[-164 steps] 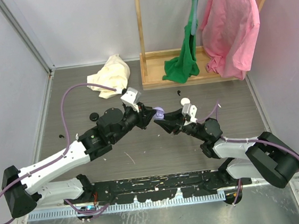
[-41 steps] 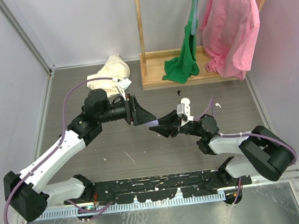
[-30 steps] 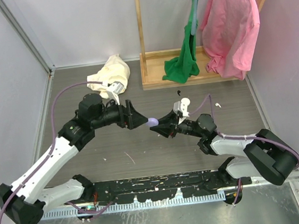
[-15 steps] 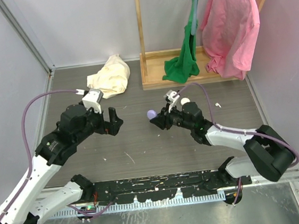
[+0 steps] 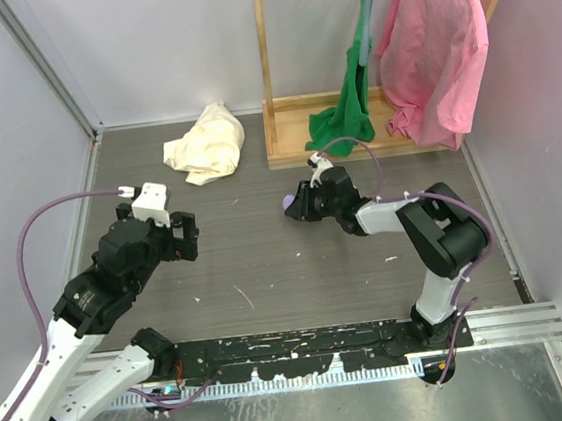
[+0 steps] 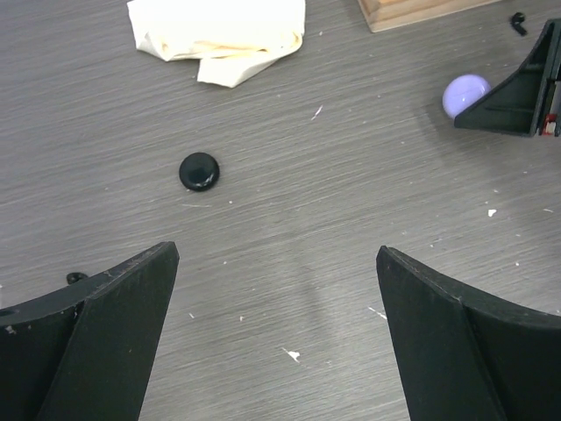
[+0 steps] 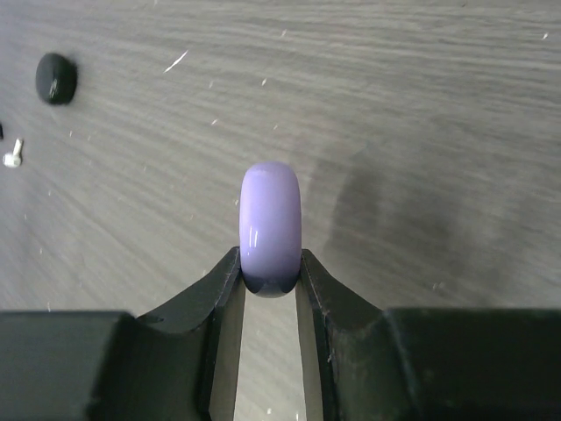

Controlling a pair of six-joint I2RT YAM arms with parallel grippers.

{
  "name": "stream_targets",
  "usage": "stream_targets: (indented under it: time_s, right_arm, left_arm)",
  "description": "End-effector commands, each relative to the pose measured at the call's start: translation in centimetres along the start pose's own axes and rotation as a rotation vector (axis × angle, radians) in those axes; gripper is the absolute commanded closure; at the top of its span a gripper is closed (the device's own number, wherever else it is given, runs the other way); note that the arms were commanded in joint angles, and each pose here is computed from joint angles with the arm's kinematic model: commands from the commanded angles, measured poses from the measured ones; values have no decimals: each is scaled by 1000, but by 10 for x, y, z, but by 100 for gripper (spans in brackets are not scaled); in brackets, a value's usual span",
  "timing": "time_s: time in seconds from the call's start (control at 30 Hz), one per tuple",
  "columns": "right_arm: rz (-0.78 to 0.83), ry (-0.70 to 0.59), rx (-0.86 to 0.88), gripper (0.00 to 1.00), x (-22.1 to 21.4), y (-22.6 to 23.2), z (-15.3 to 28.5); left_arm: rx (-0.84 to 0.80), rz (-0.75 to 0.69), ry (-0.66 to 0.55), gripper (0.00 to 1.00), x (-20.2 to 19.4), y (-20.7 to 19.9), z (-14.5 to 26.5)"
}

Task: Insert the wireless bluetooth earbuds into the charging case
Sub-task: Place the charging case at the center of the board.

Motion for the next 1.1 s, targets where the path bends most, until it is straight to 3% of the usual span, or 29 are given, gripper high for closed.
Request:
stream_targets:
  time_s: [0.0,0.3,0.77,1.07]
  right_arm:
    - [-115,-25,33,96,26,7,-23]
    - [-211,43,-44,85,21,-13,-47]
    - [-208,48,-158,48,19,-26,-33]
    - [-157,1,-198,39,27,-22,-11]
  left_arm:
    - [68,-1,-40,2,6,10,-2]
    - [75,20,-58,2,3,14,2]
    - [80,51,-57,2,1,18,2]
    - [77,60,-49,2,1,18,-1]
Point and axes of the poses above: each gripper's point midway between its finger pads, its own z axis back along the fingers, its own y axis along the line the jaws close on, x = y × z, the point moved 5 cm from there along z, back along the fingers, and after that the axes turned 12 degrees about -z, right-handed, at the moved point
